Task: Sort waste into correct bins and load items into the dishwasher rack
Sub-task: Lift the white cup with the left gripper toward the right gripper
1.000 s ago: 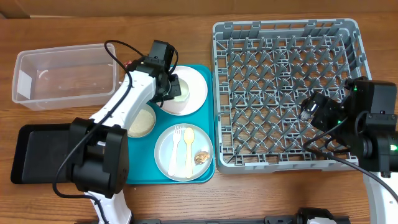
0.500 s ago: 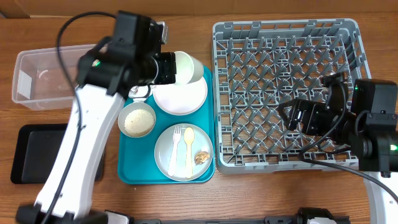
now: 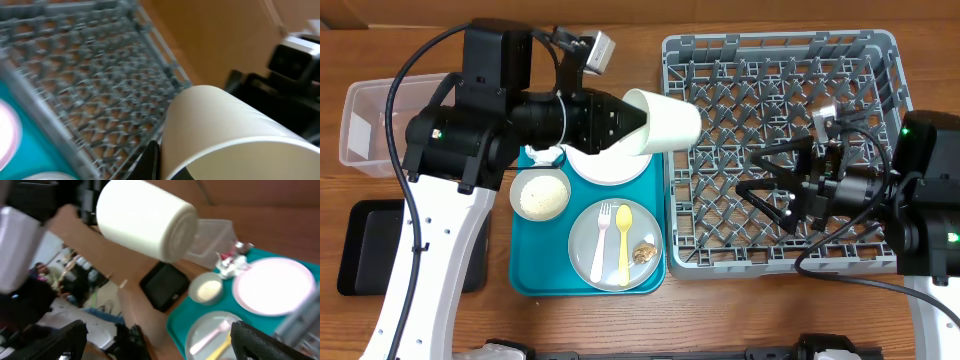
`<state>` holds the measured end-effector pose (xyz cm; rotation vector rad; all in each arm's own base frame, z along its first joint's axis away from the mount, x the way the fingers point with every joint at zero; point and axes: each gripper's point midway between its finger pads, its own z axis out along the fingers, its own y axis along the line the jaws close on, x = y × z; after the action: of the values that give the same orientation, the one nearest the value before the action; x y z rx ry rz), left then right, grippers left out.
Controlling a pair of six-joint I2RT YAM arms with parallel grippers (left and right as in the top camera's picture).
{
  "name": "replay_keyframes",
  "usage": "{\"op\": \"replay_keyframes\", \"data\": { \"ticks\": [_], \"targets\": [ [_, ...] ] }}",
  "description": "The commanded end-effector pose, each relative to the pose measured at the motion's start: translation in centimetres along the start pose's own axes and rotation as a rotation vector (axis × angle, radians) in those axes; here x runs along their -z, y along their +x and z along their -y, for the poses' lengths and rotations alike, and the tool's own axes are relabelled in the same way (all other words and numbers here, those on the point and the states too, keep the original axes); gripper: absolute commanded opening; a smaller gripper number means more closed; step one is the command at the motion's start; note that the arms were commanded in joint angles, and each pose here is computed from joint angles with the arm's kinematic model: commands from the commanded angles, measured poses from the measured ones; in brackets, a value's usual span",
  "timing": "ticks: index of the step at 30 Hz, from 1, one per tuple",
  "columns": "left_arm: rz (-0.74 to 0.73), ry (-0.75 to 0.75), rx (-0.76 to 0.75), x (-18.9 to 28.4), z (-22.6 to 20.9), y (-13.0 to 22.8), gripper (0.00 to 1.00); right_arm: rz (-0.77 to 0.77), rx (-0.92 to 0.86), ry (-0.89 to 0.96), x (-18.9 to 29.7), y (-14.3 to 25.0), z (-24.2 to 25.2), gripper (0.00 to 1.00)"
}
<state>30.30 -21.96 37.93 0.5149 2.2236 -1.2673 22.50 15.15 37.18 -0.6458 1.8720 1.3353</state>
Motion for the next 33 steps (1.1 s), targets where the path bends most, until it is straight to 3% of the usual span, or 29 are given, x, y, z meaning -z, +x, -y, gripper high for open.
{"op": "replay_keyframes", "data": {
  "ticks": [1, 9, 14, 25, 33],
  "targets": [
    [-0.021, 0.228, -0.105, 0.4, 5.1, 0.3, 0.04, 0.028, 0.11, -0.157, 0.4, -1.1, -3.4, 0.95],
    [-0.055, 0.337, -0.15, 0.1, 7.7, 1.1, 0.04, 0.025, 0.302, -0.281, -0.5, -1.6, -6.0, 0.96],
    [-0.078, 0.353, -0.171, -0.5, 8.5, 1.8, 0.04, 0.022, 0.365, -0.3, -1.1, -1.8, -6.6, 0.9],
    [-0.105, 0.337, -0.211, -1.8, 9.4, 2.8, 0.04, 0.053, 0.38, -0.23, -1.3, -3.6, -5.9, 0.9],
    [-0.097, 0.336, -0.237, -1.6, 9.9, 2.9, 0.04, 0.03, 0.271, -0.17, -2.5, -3.6, -2.4, 0.9]
  ]
}}
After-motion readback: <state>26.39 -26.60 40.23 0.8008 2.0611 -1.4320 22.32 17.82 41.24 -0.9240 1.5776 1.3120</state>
